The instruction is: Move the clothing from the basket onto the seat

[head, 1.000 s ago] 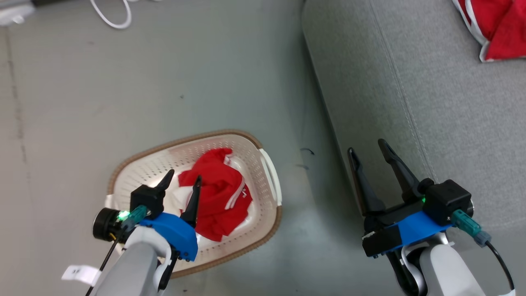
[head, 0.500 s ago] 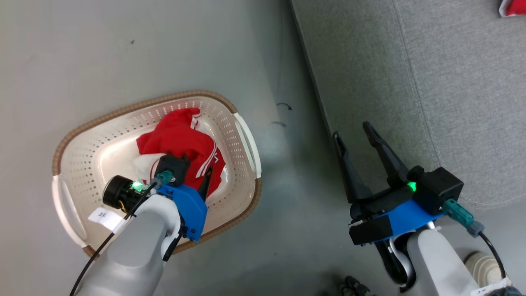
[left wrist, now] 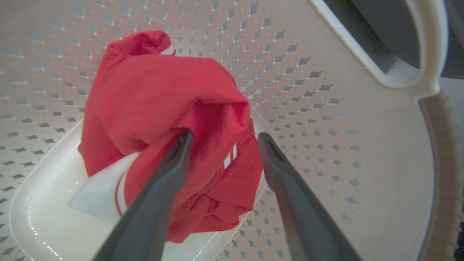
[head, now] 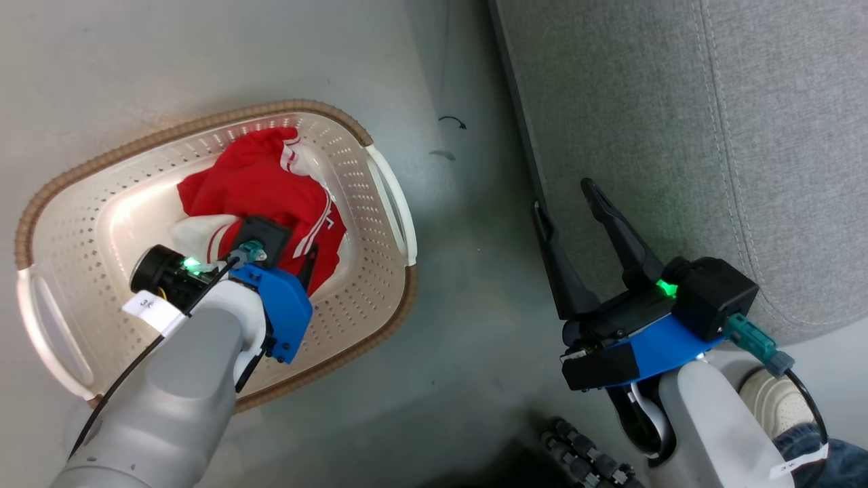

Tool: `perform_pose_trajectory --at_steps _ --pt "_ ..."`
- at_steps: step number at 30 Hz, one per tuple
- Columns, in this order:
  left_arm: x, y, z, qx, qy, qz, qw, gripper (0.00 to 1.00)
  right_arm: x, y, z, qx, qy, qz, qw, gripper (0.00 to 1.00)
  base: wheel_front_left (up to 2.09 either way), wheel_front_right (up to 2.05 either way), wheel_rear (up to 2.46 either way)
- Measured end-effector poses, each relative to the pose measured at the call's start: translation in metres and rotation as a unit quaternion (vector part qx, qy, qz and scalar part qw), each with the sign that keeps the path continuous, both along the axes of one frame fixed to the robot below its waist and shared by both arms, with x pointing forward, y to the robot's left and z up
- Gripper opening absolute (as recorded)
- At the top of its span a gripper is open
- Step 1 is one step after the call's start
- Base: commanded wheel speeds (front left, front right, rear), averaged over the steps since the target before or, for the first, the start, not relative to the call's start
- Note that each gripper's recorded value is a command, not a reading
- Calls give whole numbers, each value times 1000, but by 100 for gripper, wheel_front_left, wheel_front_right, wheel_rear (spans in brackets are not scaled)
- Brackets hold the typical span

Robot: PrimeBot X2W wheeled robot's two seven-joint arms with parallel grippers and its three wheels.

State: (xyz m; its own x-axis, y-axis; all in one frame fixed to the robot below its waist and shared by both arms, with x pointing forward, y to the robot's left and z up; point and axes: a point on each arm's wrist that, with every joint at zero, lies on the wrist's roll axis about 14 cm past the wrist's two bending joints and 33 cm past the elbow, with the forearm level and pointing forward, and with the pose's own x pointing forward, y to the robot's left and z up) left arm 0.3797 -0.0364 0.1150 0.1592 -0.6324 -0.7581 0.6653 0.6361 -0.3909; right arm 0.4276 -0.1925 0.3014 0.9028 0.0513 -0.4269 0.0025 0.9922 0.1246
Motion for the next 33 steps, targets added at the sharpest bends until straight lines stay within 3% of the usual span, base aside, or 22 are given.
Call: perform_pose_trajectory --at_steps 7,8,10,23,33 --pt "-3 5 -20 25 12 -20 999 100 -2 -1 -9 0 12 0 1000 100 0 0 0" --pt "-2 6 -21 31 11 -20 999 75 -2 -1 -9 -1 12 -1 1000 100 0 0 0" --pt "-2 7 -23 36 10 -26 999 0 -3 -2 -10 -1 13 -1 1000 100 0 0 0" --pt "3 4 -19 35 15 -2 999 0 1 -1 -5 2 5 -1 1000 100 0 0 0" --pt "12 1 19 14 -7 42 999 0 9 5 19 -4 -28 14 1000 100 0 0 0"
